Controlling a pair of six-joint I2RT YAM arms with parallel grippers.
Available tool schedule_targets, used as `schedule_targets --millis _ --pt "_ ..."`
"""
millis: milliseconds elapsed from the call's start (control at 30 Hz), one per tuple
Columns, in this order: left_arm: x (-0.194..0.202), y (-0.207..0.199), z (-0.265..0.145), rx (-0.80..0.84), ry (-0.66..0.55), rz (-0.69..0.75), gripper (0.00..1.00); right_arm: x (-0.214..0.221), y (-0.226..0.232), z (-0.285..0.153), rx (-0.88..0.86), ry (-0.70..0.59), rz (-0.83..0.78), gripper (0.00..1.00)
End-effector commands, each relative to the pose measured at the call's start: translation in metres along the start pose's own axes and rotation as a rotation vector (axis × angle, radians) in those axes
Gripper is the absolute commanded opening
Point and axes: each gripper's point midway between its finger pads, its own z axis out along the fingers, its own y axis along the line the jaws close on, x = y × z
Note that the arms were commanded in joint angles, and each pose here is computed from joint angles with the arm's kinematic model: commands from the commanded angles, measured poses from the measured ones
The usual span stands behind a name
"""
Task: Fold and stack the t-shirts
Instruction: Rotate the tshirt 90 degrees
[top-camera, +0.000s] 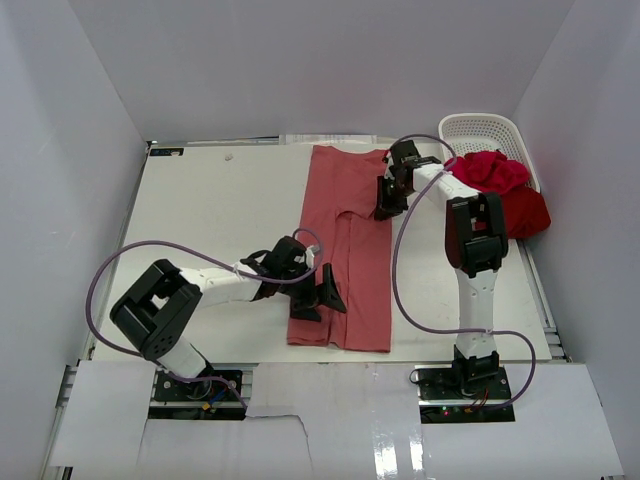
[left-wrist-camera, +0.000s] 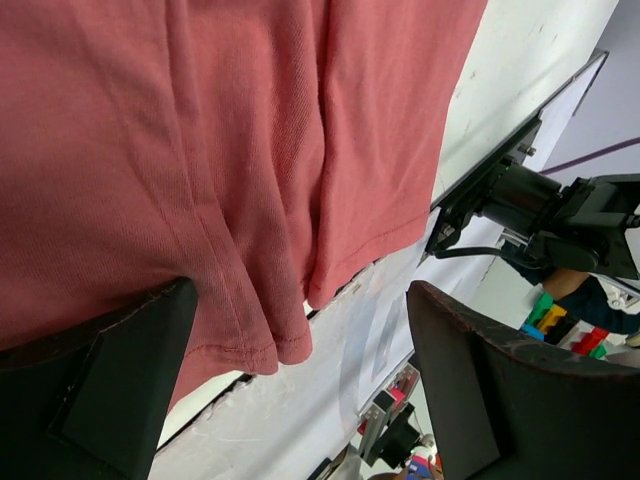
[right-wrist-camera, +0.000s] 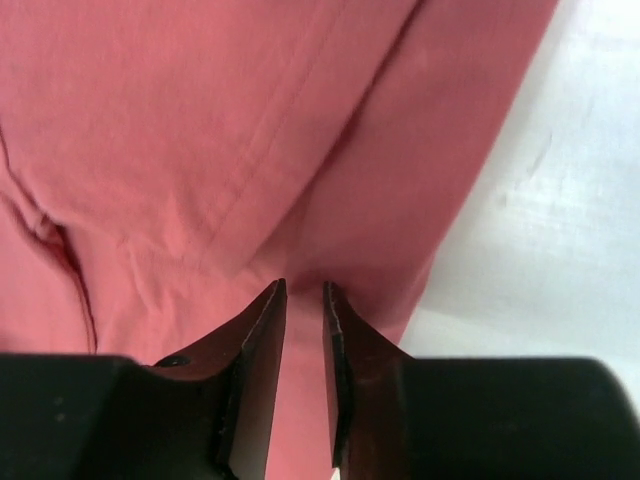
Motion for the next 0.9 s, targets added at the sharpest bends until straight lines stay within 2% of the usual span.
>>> schedule_targets --millis 0,200,233,400,433,500,567,700,867 --pt "0.008 -0.004 0.010 -0.016 0.025 0.002 0.98 -0.007 0.008 -0.036 -0.006 -0.058 -0.037 0.28" --pt "0.018 -0.014 0.012 -0.001 0.047 0.012 0.98 -0.038 0.003 -0.040 0.017 -0.125 -0.046 0.37" --pt "0.017 -0.016 0.011 0.003 0.040 0.015 0.98 -0.054 0.005 -0.045 0.010 -0.163 -0.047 0.38" --pt "0.014 -0.020 0.008 -0.002 0.036 0.023 0.98 -0.084 0.006 -0.020 -0.033 -0.183 -0.036 0.37" --pt "0.014 -0.021 0.007 -0.004 0.037 0.022 0.98 -0.088 0.007 -0.015 -0.038 -0.188 -0.036 0.36" --pt "0.011 -0.026 0.004 0.003 0.023 0.034 0.98 -0.093 0.006 -0.002 -0.055 -0.183 -0.026 0.27" --pt "0.009 -0.030 0.000 -0.005 0.017 0.039 0.98 -0.095 0.007 0.006 -0.069 -0.180 -0.013 0.10" --pt "0.003 -0.050 -0.011 0.019 0.009 0.069 0.98 -0.083 0.003 0.033 -0.101 -0.129 0.015 0.08" --pt "0.003 -0.066 -0.021 0.058 0.009 0.075 0.98 -0.083 -0.001 0.051 -0.117 -0.128 0.034 0.08"
